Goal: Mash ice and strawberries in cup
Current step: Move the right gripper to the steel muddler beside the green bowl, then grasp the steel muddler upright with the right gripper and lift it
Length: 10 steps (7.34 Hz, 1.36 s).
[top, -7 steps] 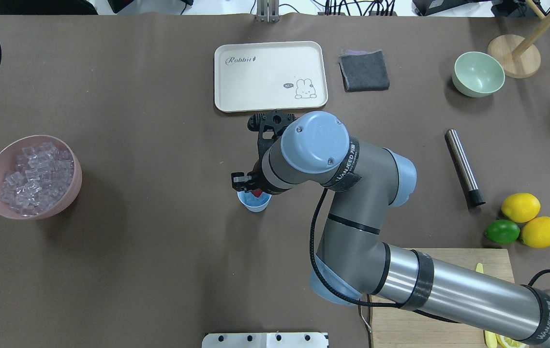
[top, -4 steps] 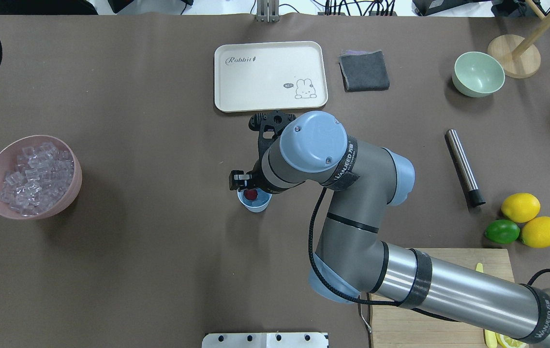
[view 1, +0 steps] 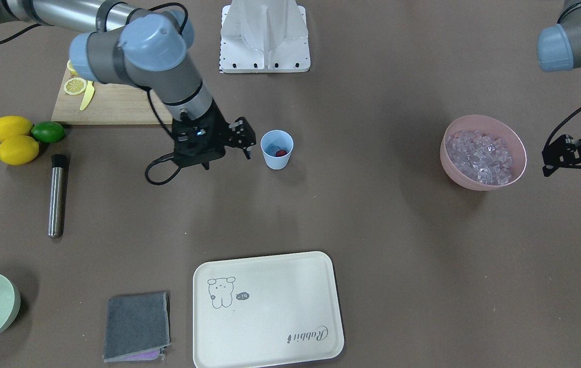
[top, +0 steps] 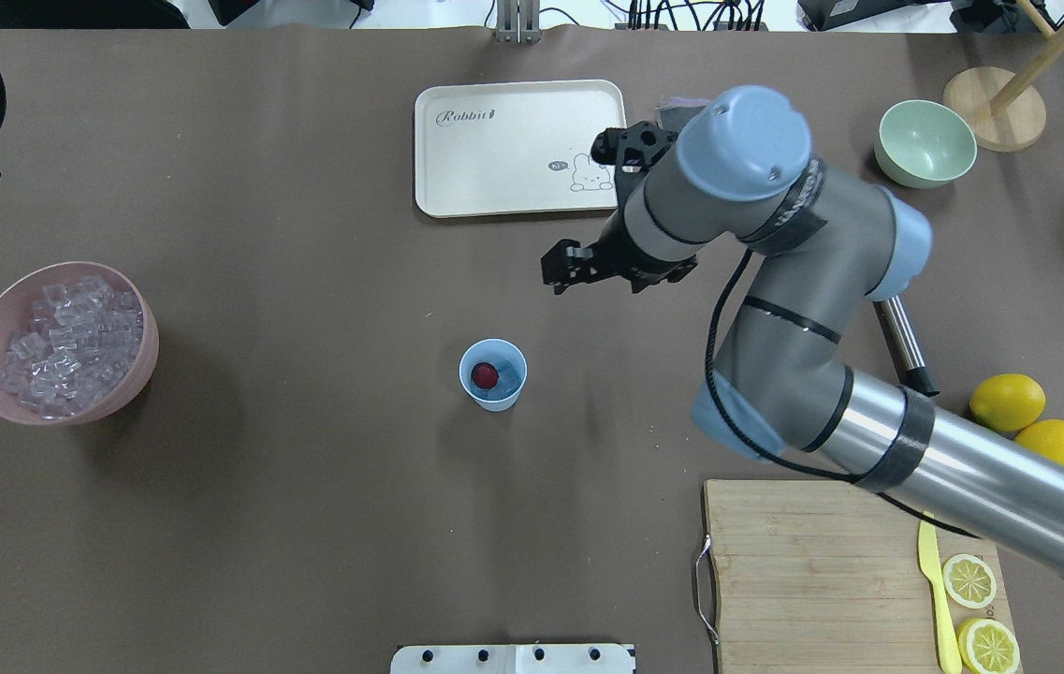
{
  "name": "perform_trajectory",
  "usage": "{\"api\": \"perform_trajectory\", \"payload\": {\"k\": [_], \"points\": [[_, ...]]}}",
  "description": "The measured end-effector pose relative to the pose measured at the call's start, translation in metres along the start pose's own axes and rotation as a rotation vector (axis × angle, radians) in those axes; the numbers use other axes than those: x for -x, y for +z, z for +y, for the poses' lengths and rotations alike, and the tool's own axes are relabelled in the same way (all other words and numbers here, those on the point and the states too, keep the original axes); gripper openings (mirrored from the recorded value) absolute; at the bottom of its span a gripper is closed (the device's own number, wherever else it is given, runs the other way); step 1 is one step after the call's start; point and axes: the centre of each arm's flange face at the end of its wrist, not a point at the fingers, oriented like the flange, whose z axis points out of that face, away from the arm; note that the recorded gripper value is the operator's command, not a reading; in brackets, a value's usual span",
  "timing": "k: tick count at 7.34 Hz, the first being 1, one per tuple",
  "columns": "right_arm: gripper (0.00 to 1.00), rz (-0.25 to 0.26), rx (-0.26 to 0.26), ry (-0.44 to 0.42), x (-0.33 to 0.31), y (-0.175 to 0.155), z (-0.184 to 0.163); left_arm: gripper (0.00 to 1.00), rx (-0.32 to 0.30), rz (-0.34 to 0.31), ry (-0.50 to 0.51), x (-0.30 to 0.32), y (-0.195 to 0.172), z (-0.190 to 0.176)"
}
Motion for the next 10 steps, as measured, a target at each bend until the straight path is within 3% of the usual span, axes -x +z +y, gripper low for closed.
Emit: {"api": "perform_trajectory", "payload": {"k": [2,4,7,10], "points": [[1.0,0.059,0.024,-0.04,-0.126,-0.026,-0.034,0.97,0.006,0.008,-0.005,0.001,0.001,0.001],[0.94,0.126,0.05,-0.059,-0.238,-0.039,-0.035,0.97,0.006,0.008,-0.012,0.004,0.001,0.003],[0.77,0.213,0.083,-0.029,-0.31,-0.011,-0.039,0.97,0.001,0.009,-0.01,0.003,-0.002,0.001],[0.68,0.243,0.102,-0.03,-0.343,0.014,-0.035,0.97,-0.003,0.01,-0.009,0.002,-0.003,0.0]]}}
